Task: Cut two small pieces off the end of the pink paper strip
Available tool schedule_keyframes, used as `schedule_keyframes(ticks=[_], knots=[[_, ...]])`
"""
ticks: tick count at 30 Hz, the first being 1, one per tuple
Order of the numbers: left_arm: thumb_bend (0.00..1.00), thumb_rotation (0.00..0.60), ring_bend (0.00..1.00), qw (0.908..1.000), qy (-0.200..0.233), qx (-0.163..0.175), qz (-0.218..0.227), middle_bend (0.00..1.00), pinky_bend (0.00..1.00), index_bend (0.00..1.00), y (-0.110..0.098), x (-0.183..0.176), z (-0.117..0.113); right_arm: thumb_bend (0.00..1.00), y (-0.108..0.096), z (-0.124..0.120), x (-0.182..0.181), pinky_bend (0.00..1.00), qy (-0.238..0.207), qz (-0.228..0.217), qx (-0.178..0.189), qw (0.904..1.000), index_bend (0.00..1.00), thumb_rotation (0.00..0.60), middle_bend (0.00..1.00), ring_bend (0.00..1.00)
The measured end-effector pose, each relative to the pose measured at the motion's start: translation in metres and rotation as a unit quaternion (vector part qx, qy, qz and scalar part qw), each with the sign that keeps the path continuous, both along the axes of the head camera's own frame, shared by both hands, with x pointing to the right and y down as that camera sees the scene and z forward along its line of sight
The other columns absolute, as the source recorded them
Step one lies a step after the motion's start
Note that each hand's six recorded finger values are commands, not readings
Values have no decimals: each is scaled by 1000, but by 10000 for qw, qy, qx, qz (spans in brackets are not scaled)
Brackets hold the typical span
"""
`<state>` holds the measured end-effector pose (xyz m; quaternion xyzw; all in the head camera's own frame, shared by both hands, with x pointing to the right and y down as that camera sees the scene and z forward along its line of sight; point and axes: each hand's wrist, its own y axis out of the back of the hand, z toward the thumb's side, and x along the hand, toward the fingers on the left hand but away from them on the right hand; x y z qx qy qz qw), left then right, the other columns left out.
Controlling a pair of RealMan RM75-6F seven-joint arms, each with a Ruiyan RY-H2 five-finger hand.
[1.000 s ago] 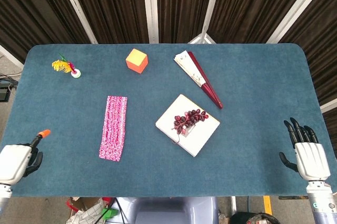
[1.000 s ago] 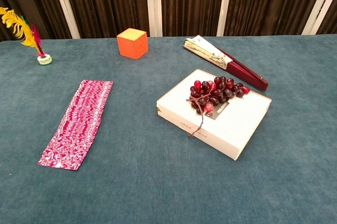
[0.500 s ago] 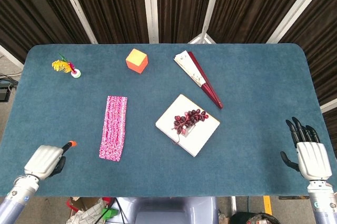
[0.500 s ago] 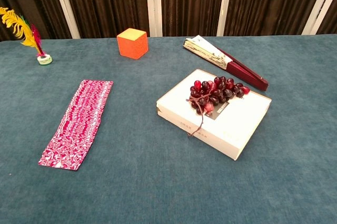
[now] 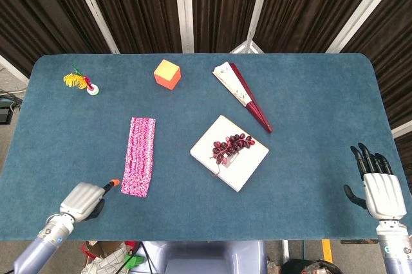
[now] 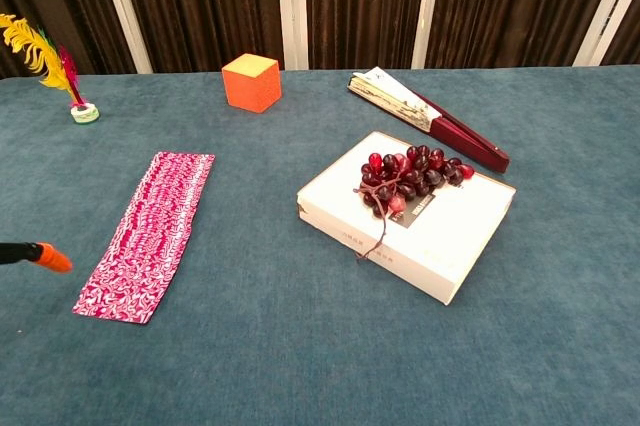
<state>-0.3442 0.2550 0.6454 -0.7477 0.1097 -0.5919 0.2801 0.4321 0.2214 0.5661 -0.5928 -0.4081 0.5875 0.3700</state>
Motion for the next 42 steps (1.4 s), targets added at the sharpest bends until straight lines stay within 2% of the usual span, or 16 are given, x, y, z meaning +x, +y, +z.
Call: schedule_keyframes(ticks=[11, 18, 42], knots=[[932, 600, 742, 9996, 152, -196, 161, 891, 717, 131, 5, 28, 16, 324, -1, 1, 3, 129, 11, 58, -7, 10000, 0, 600, 5, 167], [931, 600, 743, 9992, 218, -197, 268, 891, 718, 131, 6, 42, 19, 324, -2, 0, 5, 129, 1, 86, 11, 10000, 0, 600, 5, 168], [929, 600, 744, 9991, -66, -275, 331, 891, 720, 131, 12, 39, 20, 323, -3, -4, 7, 129, -83, 128, 65, 9999, 0, 600, 5, 171]])
